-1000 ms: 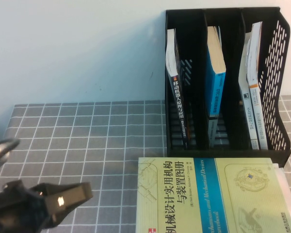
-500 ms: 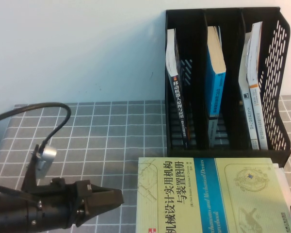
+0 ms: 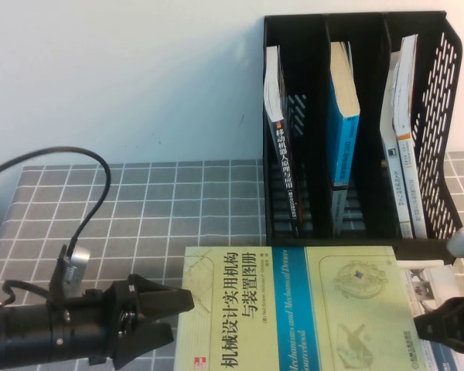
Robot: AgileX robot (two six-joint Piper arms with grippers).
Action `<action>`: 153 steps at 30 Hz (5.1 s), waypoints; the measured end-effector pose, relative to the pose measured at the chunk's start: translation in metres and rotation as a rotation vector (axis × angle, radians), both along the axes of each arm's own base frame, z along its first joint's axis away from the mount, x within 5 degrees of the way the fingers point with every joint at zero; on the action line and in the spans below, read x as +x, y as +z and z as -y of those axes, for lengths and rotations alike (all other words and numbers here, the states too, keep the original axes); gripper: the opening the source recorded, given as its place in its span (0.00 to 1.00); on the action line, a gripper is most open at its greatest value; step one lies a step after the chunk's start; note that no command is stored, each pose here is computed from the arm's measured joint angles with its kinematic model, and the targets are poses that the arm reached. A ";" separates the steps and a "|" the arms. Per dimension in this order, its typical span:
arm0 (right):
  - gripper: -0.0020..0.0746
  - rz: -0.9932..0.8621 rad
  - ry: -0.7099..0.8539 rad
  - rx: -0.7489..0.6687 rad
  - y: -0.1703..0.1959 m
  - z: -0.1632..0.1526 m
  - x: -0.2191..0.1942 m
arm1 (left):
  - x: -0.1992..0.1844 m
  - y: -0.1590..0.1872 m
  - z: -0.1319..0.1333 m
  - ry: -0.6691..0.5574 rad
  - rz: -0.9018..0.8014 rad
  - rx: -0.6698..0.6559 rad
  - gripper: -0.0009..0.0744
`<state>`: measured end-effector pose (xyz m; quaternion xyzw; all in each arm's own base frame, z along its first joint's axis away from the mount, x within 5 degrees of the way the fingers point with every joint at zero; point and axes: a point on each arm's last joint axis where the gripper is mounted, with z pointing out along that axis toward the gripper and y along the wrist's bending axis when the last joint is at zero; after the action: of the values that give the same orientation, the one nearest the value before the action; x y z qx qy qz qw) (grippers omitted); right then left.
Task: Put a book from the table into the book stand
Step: Push book with right arm, then pick up the book with your left arm, then place the book on the book shelf
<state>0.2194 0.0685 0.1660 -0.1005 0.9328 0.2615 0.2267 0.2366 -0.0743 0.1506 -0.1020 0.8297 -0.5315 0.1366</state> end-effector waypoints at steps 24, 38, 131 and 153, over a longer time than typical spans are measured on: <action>0.02 0.030 0.049 0.001 -0.008 -0.007 0.005 | 0.017 -0.051 0.019 -0.068 -0.172 -0.190 0.50; 0.02 0.389 0.084 0.063 0.084 -0.019 0.060 | 0.018 -0.027 0.016 -0.063 -0.111 -0.152 0.35; 0.02 0.775 -0.272 -0.399 0.149 -0.018 0.078 | 0.016 0.350 0.110 0.171 1.069 0.168 0.27; 0.02 0.651 -0.047 0.052 0.125 -0.040 0.058 | 0.011 0.361 0.102 0.209 1.168 0.238 0.27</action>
<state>0.2776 0.1081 0.2909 -0.1515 0.8064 0.2342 0.5215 0.2479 -0.1760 0.5115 0.1415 0.6568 -0.3870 0.6315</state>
